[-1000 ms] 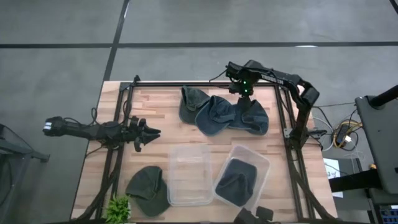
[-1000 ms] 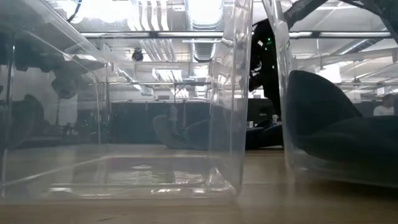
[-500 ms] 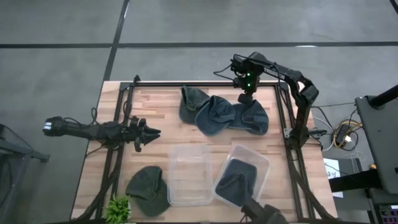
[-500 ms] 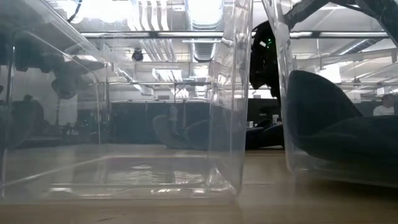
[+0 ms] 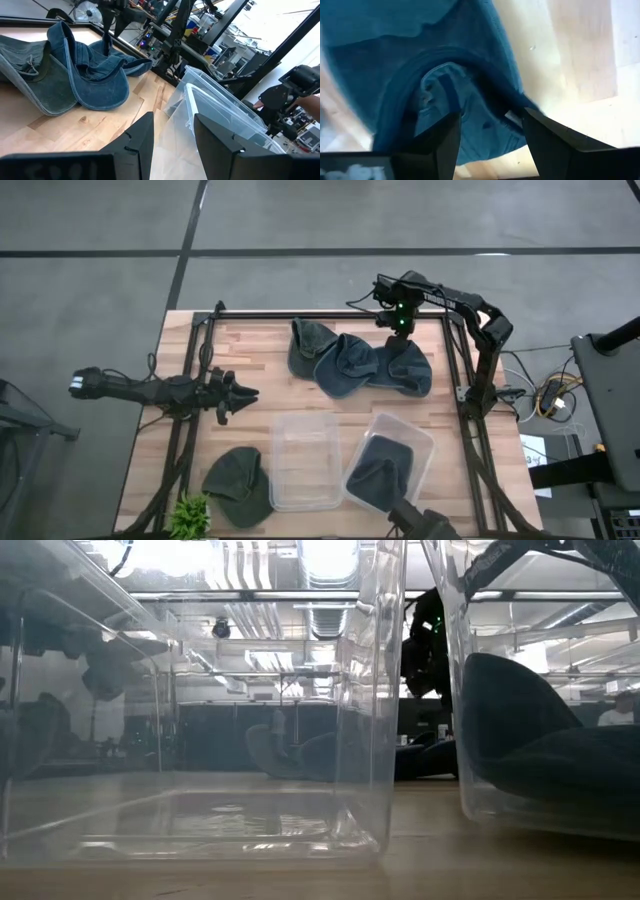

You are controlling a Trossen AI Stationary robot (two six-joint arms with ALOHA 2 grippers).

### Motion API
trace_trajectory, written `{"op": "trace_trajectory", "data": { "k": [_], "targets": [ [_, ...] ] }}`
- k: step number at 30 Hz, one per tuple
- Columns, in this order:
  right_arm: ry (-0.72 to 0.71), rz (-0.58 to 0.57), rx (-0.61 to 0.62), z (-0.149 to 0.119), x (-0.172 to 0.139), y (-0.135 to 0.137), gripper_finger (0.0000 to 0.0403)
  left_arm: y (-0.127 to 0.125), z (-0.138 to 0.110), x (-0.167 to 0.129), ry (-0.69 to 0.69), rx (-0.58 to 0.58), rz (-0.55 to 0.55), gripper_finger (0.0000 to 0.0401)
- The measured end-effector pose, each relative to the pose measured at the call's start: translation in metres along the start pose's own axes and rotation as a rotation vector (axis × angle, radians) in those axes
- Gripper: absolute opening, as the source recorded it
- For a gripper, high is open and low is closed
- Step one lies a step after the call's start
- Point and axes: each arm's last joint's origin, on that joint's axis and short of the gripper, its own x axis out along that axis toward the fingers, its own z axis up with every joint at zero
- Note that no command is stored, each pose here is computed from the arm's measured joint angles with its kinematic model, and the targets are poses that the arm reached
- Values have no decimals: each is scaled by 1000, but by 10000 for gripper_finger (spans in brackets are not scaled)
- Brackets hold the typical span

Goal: Pick & Place hat
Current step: Put the right blue cap into the right transparent container

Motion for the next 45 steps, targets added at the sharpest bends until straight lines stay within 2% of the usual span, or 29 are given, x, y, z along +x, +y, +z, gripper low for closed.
{"op": "trace_trajectory", "data": {
  "k": [8, 13, 20, 33, 39, 45],
  "targets": [
    [21, -23, -12, -2, 14, -2, 203, 0, 0, 0, 1, 0, 1, 133],
    [75, -147, -7, -5, 13, -5, 203, 0, 0, 0, 1, 7, 1, 133],
    [65, -228, 6, -6, 3, -7, 203, 0, 0, 0, 1, 8, 0, 133],
    [96, -250, 51, -19, 6, -31, 203, 0, 0, 0, 1, 10, 0, 133],
    [98, -178, 40, -21, 11, -28, 203, 0, 0, 0, 0, 10, 0, 133],
    [136, -154, 40, -25, 15, -26, 203, 0, 0, 0, 1, 25, 0, 133]
  ]
}}
